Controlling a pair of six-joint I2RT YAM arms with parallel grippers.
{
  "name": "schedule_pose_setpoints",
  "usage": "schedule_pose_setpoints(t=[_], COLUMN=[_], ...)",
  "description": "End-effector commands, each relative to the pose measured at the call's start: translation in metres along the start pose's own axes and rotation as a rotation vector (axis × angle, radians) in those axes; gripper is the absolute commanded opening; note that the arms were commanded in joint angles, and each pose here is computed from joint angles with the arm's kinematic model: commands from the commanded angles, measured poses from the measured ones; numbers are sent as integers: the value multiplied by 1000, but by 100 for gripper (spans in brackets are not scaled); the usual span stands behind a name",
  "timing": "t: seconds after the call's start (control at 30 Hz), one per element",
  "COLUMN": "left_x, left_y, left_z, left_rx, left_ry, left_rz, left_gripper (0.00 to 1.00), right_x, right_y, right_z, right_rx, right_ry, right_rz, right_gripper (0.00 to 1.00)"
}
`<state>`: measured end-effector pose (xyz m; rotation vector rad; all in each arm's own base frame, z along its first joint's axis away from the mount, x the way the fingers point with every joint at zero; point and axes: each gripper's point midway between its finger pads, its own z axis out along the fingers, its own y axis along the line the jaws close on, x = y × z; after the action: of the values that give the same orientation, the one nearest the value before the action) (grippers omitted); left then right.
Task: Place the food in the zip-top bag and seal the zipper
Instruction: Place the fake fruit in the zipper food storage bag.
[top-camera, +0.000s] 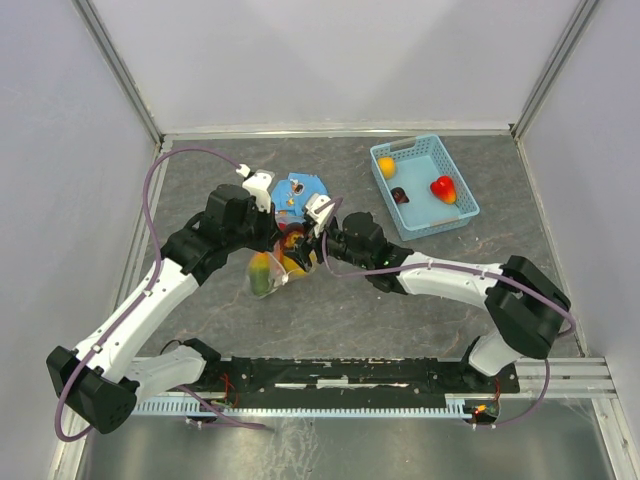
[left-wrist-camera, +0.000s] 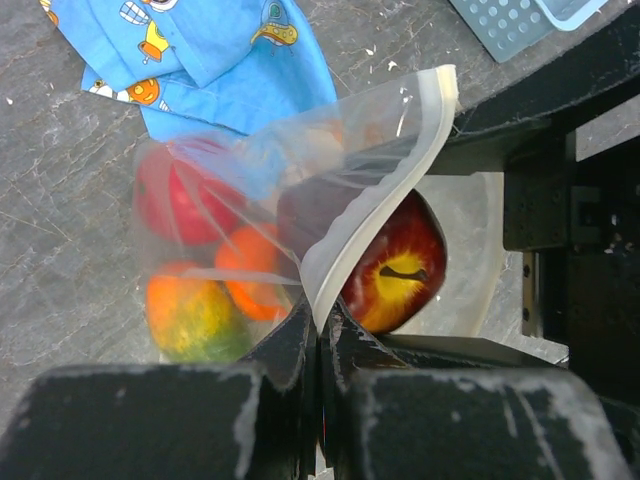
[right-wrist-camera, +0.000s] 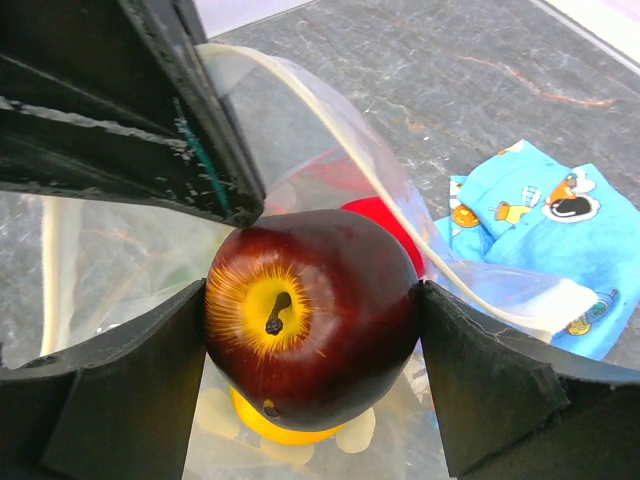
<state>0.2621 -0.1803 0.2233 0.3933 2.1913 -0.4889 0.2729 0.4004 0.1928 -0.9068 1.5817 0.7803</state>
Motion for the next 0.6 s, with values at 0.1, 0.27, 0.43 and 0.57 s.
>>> schedule_pose_setpoints(t=[0.1, 0.27, 0.43, 0.57], left_x=[-17, -15, -16, -16], left_y=[-15, -17, -18, -16], left_z=[-6, -6, -7, -6], left_rx=[80, 96, 98, 87], left_ry=[-68, -63, -69, -68], left_rz=[43, 46, 47, 46], left_gripper=[3, 3, 3, 3], right_x=[-33, -37, -30, -24], right_y=[-14, -17, -21, -19], right_z=[11, 16, 24, 26], right_rx=[77, 92, 107, 93], right_ry=[-189, -233, -209, -184], right_rz=[-34, -34, -39, -31], right_gripper=[48, 51, 61, 73])
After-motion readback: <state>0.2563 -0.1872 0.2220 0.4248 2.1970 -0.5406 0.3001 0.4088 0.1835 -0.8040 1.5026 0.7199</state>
